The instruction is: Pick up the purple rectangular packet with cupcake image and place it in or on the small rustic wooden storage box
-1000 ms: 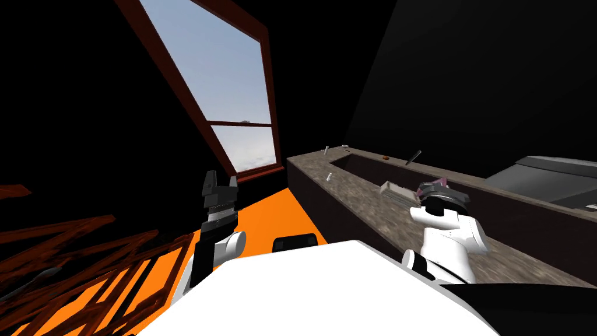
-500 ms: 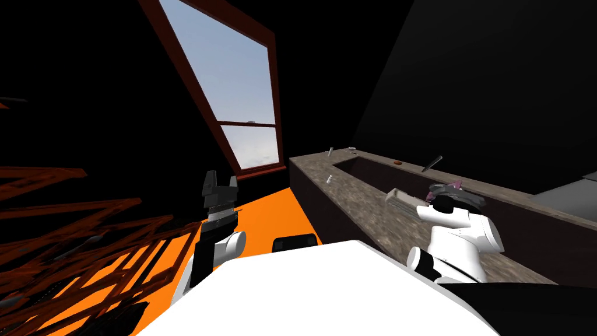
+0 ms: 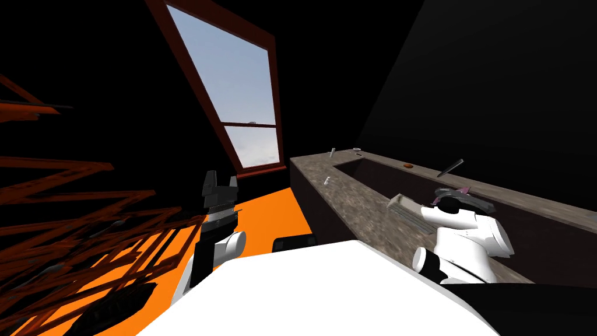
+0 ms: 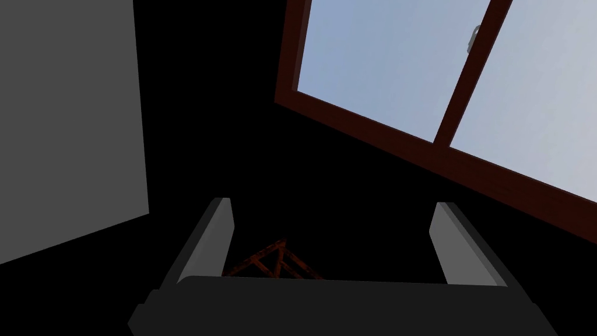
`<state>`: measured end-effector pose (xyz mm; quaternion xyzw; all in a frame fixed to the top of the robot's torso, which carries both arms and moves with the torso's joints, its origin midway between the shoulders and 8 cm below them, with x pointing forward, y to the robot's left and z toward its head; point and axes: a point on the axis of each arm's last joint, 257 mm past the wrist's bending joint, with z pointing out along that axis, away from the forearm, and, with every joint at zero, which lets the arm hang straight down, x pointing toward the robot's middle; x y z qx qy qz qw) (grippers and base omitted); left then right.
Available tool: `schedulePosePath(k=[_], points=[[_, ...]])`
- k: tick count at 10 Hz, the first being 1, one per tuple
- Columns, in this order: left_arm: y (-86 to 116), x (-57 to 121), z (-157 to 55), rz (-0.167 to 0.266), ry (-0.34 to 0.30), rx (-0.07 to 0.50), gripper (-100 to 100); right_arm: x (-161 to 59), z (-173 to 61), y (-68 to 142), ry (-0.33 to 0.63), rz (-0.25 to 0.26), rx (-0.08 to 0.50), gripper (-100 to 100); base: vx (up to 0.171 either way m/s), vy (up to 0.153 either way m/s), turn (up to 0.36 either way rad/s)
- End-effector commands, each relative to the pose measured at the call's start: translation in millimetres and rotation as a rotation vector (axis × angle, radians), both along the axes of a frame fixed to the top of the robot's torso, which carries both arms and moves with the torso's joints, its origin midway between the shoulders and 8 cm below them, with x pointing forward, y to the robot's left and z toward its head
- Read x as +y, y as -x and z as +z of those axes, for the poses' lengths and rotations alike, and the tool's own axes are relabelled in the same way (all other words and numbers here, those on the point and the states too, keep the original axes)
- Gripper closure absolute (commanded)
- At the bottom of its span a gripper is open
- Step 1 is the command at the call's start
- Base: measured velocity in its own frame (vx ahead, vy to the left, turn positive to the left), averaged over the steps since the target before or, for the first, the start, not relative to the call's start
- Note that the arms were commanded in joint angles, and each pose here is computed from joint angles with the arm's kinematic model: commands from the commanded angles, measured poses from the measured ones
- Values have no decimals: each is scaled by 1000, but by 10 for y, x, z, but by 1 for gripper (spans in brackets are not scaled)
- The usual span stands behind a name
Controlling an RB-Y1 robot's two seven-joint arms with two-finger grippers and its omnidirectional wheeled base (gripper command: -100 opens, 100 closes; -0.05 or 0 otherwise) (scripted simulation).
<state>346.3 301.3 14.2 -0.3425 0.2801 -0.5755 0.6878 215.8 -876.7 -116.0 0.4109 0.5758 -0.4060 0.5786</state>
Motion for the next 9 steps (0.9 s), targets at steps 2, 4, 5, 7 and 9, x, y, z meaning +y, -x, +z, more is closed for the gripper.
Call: schedulePosePath(k=[2,4,5,7,9], points=[[0,0,0,0,0,0,0,0,1,-1,0,0,0,-100,1,-13,1],[0,0,0,0,0,0,0,0,0,0,0,0,0,-100,0,0,0],[0,-1,0,0,0,0,0,0,0,0,0,0,0,-100,0,0,0],[0,-1,0,0,0,0,0,-76,226,-25,12,-12,-12,-100,-36,14,45],[0,-1,1,0,0,0,0,-143,453,-47,24,-25,-23,-100,-119,54,70]])
